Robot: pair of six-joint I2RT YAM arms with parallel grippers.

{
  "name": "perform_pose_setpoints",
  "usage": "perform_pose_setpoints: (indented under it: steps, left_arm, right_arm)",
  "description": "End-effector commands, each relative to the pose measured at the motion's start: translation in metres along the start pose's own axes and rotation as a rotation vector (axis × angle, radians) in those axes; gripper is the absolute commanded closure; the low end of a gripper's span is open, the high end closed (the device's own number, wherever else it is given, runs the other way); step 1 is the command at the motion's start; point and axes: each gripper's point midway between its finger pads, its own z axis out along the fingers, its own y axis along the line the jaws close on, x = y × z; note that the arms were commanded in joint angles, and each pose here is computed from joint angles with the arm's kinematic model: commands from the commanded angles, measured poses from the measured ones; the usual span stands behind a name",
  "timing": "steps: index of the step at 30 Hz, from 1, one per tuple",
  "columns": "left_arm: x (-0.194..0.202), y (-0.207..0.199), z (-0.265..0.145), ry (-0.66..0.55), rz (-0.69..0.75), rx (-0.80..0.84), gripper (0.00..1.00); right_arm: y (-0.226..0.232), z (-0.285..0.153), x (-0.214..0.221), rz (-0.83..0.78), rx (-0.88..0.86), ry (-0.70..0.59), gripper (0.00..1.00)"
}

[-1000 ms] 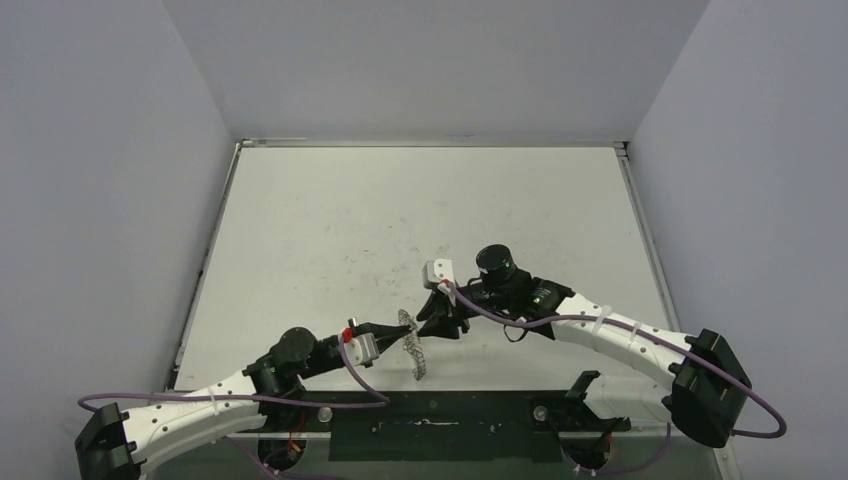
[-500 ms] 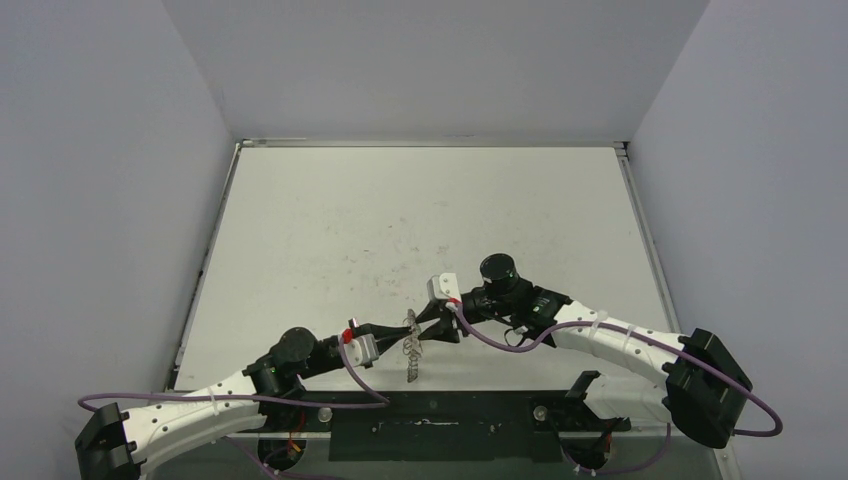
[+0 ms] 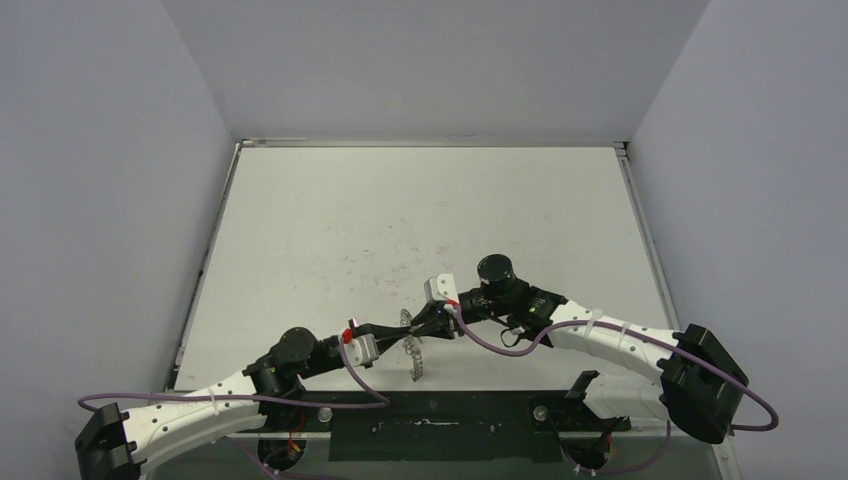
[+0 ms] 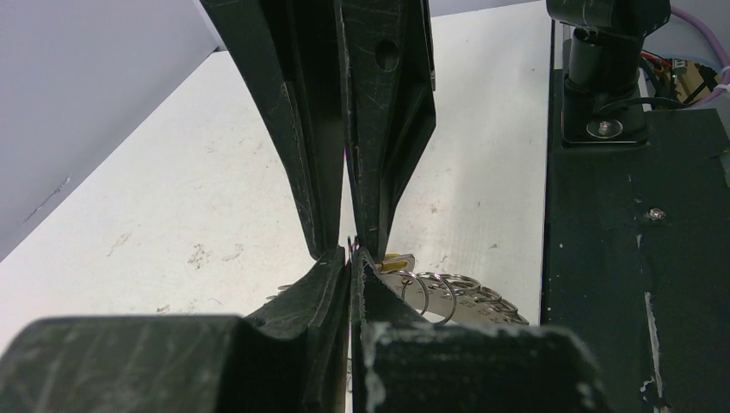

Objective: Put the keys on the keyring

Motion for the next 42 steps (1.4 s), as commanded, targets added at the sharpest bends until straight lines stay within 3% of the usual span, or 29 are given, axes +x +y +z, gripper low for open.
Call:
perform_pose_setpoints:
  steps: [1,5,8,15,18,22,33,42]
  left_arm:
    - [-0.03,0.005,0.003,-0.11,0.018,-0.013,1.0]
    - [-0.031,0.005,0.003,-0.115,0.02,-0.014,1.0]
    - [-0.031,0.005,0.003,-0.113,0.019,-0.015,1.0]
    - [-0.03,0.008,0.002,-0.098,0.02,-0.025,1.0]
    - [-0.03,0.009,0.001,-0.078,0.021,-0.028,0.83]
    - [-0.03,0.011,-0.001,-0.039,0.02,-0.031,0.72]
    - [-0.019,0.018,-0.008,0.122,0.023,-0.045,0.69]
    - [-0.024,0.008,-0.001,0.093,0.026,0.024,0.69]
  right_arm:
    - [0.001,0.003,-0.012,-0.081,-0.029,-0.047,0.77]
    - [0.001,0.002,-0.011,-0.09,-0.027,-0.044,0.79]
    - [0.001,0.001,-0.012,-0.093,-0.024,-0.041,1.0]
    - [-0.002,-0.004,-0.016,-0.036,-0.009,0.016,1.0]
    - [-0.005,-0.01,-0.008,0.039,0.005,0.136,1.0]
    - [-0.007,-0.02,-0.004,0.12,0.004,0.301,1.0]
    - [-0.005,-0.024,-0.011,0.185,0.009,0.598,1.0]
    - [-0.007,-0.009,-0.022,0.175,0.015,0.608,1.0]
